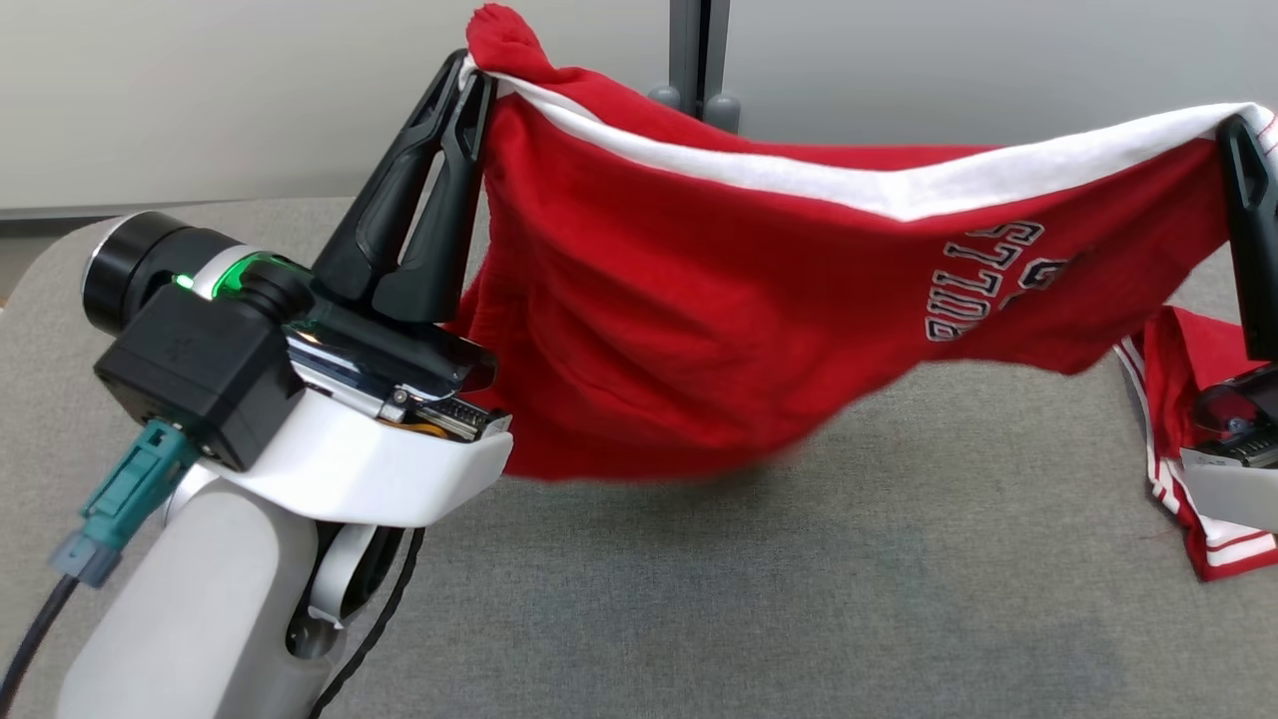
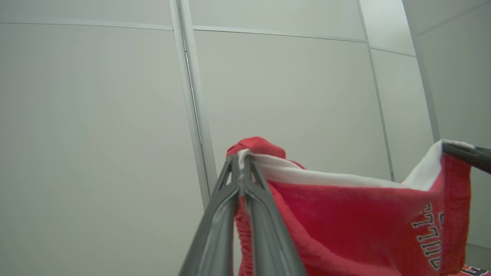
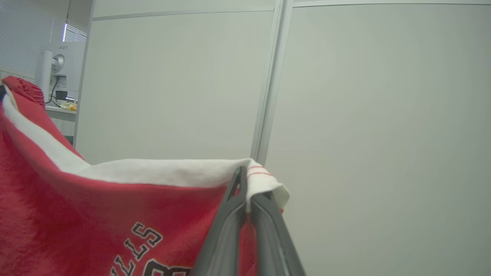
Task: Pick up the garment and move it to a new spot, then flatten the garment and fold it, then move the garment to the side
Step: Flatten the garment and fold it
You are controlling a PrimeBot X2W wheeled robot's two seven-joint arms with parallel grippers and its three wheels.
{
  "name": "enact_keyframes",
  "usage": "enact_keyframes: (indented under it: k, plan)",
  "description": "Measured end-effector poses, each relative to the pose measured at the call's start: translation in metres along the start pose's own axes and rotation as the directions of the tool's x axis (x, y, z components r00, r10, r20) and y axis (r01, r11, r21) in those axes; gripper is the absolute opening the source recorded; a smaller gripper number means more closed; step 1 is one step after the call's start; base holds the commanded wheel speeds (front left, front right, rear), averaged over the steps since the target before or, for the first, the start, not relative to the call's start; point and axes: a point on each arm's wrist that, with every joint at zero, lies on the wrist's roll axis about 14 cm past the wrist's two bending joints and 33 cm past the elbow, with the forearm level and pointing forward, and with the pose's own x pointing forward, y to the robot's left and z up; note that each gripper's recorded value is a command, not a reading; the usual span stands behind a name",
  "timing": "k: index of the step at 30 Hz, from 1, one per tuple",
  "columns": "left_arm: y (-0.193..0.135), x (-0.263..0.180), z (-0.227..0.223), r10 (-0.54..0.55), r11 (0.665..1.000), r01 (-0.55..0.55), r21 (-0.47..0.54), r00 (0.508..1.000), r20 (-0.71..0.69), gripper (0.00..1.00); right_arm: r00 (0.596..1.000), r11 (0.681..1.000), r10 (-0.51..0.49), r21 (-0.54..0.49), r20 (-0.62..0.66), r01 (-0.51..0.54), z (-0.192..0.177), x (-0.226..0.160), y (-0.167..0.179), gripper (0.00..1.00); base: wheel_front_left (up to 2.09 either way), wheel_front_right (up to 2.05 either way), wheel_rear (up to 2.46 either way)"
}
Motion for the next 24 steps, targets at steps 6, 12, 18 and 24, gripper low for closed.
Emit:
enact_keyframes:
  k: [6, 12, 18, 24]
  plan:
    - [0.011, 0.004, -0.020, 0.029, 0.998, -0.031, -0.045, 0.998, -0.050, 0.00, 0.999, 0.999, -0.013, 0.043, -0.034, 0.014, -0.018, 0.007, -0.005, 0.00, 0.00, 0.00, 0.00]
    - [0.029, 0.033, -0.059, 0.038, 0.994, -0.046, -0.101, 0.996, -0.080, 0.00, 0.998, 0.997, -0.026, 0.078, -0.049, 0.030, -0.044, 0.035, -0.019, 0.00, 0.00, 0.00, 0.00]
    - [0.049, 0.087, -0.095, 0.043, 0.991, -0.051, -0.121, 0.997, -0.065, 0.00, 1.000, 0.997, -0.022, 0.081, -0.008, 0.022, -0.058, 0.094, -0.041, 0.00, 0.00, 0.00, 0.00]
    - [0.067, 0.130, -0.114, 0.071, 0.989, -0.077, -0.127, 0.996, -0.045, 0.00, 0.996, 0.996, 0.018, 0.087, 0.082, -0.026, -0.047, 0.154, -0.038, 0.00, 0.00, 0.00, 0.00]
